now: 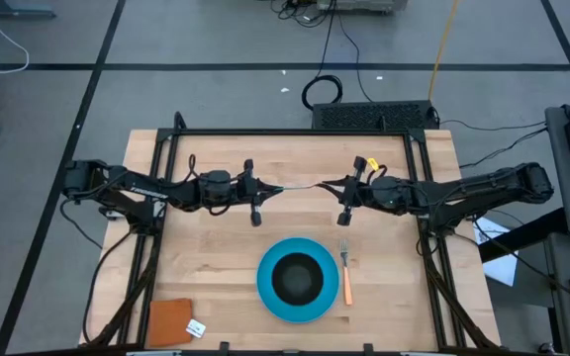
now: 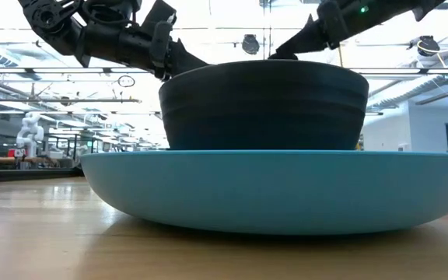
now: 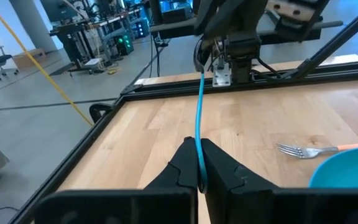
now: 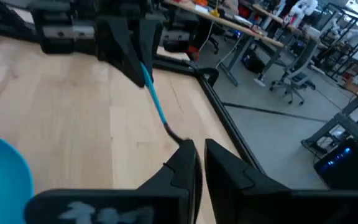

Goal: Set table place
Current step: Put the blue spoon into the bowl

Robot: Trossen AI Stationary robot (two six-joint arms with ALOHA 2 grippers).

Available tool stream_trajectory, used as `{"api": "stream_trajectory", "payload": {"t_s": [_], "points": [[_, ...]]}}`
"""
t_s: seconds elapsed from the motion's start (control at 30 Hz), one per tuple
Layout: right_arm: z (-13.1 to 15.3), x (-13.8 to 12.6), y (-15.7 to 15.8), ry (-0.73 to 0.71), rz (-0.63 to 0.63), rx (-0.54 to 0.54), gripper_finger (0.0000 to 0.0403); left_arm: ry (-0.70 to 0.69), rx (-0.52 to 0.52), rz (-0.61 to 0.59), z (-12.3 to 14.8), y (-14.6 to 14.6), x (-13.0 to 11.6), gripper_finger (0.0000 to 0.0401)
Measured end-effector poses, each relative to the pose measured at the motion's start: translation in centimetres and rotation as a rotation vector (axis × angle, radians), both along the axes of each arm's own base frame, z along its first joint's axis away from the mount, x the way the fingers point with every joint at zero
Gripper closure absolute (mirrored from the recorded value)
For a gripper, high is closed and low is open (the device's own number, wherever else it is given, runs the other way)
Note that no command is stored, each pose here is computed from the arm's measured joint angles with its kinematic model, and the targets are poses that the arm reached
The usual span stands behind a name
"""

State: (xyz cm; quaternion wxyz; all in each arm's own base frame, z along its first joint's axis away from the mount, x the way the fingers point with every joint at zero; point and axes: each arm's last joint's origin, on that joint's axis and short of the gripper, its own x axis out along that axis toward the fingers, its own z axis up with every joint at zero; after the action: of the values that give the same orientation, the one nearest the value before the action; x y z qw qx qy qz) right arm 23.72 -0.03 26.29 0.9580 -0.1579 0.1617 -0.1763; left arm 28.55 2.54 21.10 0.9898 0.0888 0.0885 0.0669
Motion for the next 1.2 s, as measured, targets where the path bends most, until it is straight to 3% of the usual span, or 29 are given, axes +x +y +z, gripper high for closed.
{"api": "stream_trajectory", "payload": {"t_s": [0.43, 0.7, 0.87, 1.07, 1.2], "points": [[0.2, -0.2, 0.6, 0.002, 0.024, -0.006, 0.0378, 0.009, 0.020, -0.048, -0.1, -0.8, 0.0, 0.0397], [1.2, -2.2, 1.9, 0.046, 0.121, -0.077, 0.0379, 0.012, -0.008, -0.014, -0.2, -0.3, 0.0, 0.0397], [1.8, -4.2, 2.0, 0.007, 0.127, -0.028, 0.0398, 0.011, -0.007, -0.001, -0.2, -0.1, 0.0, 0.0397], [1.1, -6.5, 1.3, -0.140, 0.113, -0.027, 0.0402, 0.011, -0.006, -0.001, -0.2, -0.1, 0.0, 0.0397], [0.8, -7.7, 0.8, -0.175, 0.181, -0.004, 0.0402, 0.011, -0.006, -0.001, -0.2, -0.1, 0.0, 0.0397]]}}
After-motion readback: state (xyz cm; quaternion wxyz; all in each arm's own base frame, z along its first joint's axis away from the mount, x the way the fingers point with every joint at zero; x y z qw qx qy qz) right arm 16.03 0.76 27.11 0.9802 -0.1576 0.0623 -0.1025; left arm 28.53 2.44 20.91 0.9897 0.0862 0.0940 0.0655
